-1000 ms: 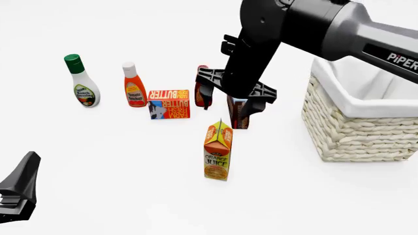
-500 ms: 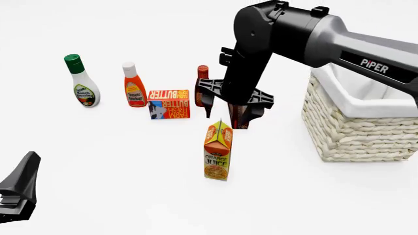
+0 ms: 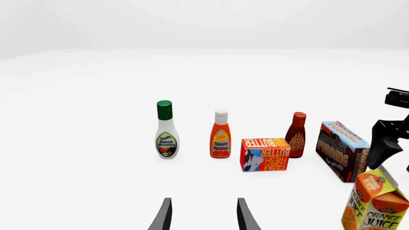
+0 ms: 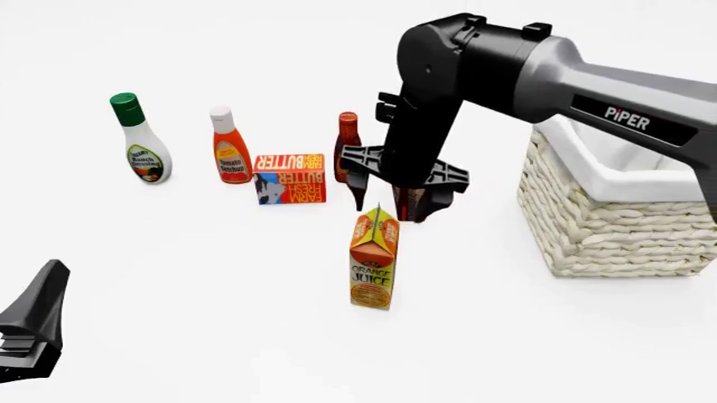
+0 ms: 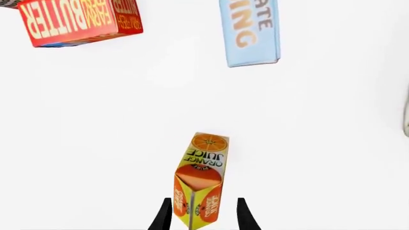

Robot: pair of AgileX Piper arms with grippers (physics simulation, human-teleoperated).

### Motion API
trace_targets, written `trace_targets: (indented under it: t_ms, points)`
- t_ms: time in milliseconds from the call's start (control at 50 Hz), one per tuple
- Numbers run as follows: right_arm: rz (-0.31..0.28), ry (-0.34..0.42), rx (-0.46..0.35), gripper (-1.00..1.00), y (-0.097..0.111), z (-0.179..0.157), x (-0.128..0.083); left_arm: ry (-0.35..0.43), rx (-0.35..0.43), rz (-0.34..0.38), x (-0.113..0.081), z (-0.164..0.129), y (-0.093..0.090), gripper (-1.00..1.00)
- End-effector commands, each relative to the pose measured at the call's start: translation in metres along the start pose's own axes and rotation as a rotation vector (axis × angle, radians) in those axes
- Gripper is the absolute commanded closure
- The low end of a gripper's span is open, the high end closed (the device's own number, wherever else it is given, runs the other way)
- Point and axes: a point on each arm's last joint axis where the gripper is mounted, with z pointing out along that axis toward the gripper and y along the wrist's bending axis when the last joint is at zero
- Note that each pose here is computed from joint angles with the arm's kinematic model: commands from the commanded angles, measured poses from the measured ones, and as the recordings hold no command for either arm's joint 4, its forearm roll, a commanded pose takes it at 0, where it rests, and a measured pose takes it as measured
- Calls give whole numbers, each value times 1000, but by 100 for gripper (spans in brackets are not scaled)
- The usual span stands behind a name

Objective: Pick the orange juice and place it in the basket.

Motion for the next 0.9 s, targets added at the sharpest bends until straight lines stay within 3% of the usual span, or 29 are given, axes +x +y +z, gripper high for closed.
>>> trace_targets:
  t_ms: [20, 900]
  points:
    - [-8, 6, 2, -100, 3, 2, 4, 0, 0, 0, 0, 0, 0, -100]
    - [-6, 30, 13, -100, 19, 16, 11, 0, 0, 0, 0, 0, 0, -100]
